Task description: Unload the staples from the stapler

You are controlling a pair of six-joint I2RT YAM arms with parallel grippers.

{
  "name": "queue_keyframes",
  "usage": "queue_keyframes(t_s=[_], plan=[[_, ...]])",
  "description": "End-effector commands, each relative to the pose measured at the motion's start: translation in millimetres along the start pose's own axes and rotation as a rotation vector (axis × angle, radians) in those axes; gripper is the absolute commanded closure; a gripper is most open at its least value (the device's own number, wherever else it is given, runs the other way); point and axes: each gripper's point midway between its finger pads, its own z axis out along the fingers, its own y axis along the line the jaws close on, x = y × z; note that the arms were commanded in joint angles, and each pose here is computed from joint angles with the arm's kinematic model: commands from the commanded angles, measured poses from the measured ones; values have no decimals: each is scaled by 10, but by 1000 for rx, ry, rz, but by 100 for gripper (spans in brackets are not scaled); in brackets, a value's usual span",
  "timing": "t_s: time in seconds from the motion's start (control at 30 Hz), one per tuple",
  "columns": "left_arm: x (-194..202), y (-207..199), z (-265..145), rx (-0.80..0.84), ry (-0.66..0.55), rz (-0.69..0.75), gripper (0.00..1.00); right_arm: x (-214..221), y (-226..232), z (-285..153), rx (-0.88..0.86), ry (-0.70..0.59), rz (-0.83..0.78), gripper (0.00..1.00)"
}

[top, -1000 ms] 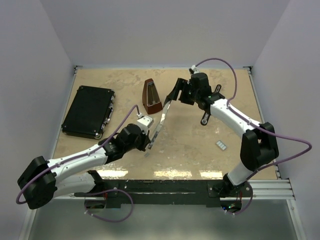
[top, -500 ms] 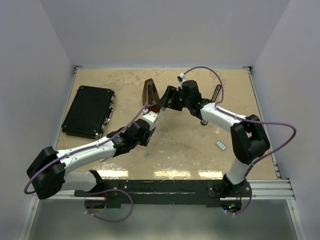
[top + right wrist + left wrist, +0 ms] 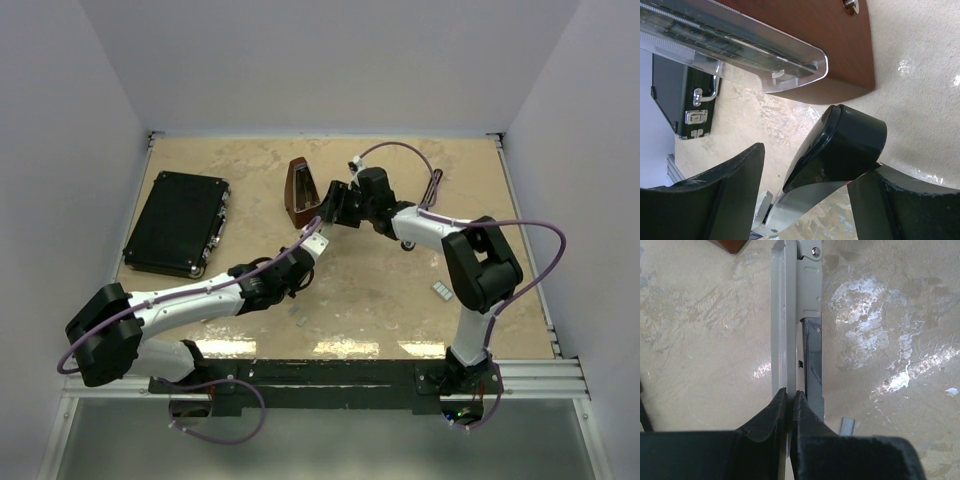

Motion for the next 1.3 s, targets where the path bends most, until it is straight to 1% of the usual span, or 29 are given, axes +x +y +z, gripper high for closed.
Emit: queue_keyframes(t_s=[0.0, 0.07, 0.1, 0.17, 0.23, 0.3, 0.37, 0.4, 0.47, 0.5, 0.53, 0.57, 0.6, 0.63, 0.67, 0.7, 0.83, 0.97, 1.0, 1.13, 1.2, 1.27], plan=[[-337, -96, -72, 47, -119, -5, 100, -301, 363, -61, -114, -68, -88, 33], [-365, -163, -117, 96, -134, -30, 100, -291, 384, -99, -122, -65, -104, 32], [-375, -296, -146, 173, -140, -44, 100, -305, 405, -165, -121, -69, -137, 32], [-333, -401, -201, 245, -134, -51, 100, -327, 336, -237, -65, -71, -156, 30], [-282, -529, -262, 324, -120, -75, 100, -437, 372, -331, -49, -85, -198, 30], [-300, -622, -347, 389, -133, -117, 100, -440, 387, -388, -36, -63, -228, 29], [-371, -667, -399, 438, -147, -174, 100, -363, 413, -428, -61, -32, -248, 28], [-424, -804, -475, 532, -139, -233, 100, -199, 439, -470, -116, 24, -290, 27], [-468, -919, -519, 604, -118, -268, 100, -149, 484, -665, -126, 24, -308, 22], [-492, -1006, -586, 659, -111, -298, 100, -101, 382, -725, -87, 18, -314, 20], [-536, -1023, -640, 684, -128, -316, 100, -172, 490, -898, -102, -21, -333, 18], [-475, -1036, -635, 696, -119, -340, 100, -187, 496, -962, -101, -33, -334, 16], [-575, -1070, -704, 747, -155, -380, 100, -185, 481, -1017, -91, -35, -323, 13], [-600, -1071, -739, 781, -165, -402, 100, -214, 456, -1070, -64, -42, -322, 8], [-582, -1014, -700, 793, -158, -439, 100, -165, 418, -1152, -35, -15, -319, 3], [-617, -1039, -751, 843, -157, -458, 100, -208, 438, -1207, -24, -26, -331, 2], [-730, -1008, -837, 871, -197, -490, 100, -236, 406, -1443, 37, -59, -292, 2], [-802, -960, -894, 920, -242, -570, 100, -130, 477, -1644, 20, -36, -274, 5], [-809, -979, -929, 943, -242, -587, 100, -150, 541, -1737, 3, -59, -280, 5], [-754, -995, -963, 972, -253, -612, 100, -155, 574, -1851, -7, -101, -277, 4], [-777, -984, -1017, 985, -281, -609, 100, -172, 534, -1846, 22, -97, -287, 4], [-749, -961, -1015, 978, -282, -621, 100, -198, 509, -1863, 50, -88, -286, 4]])
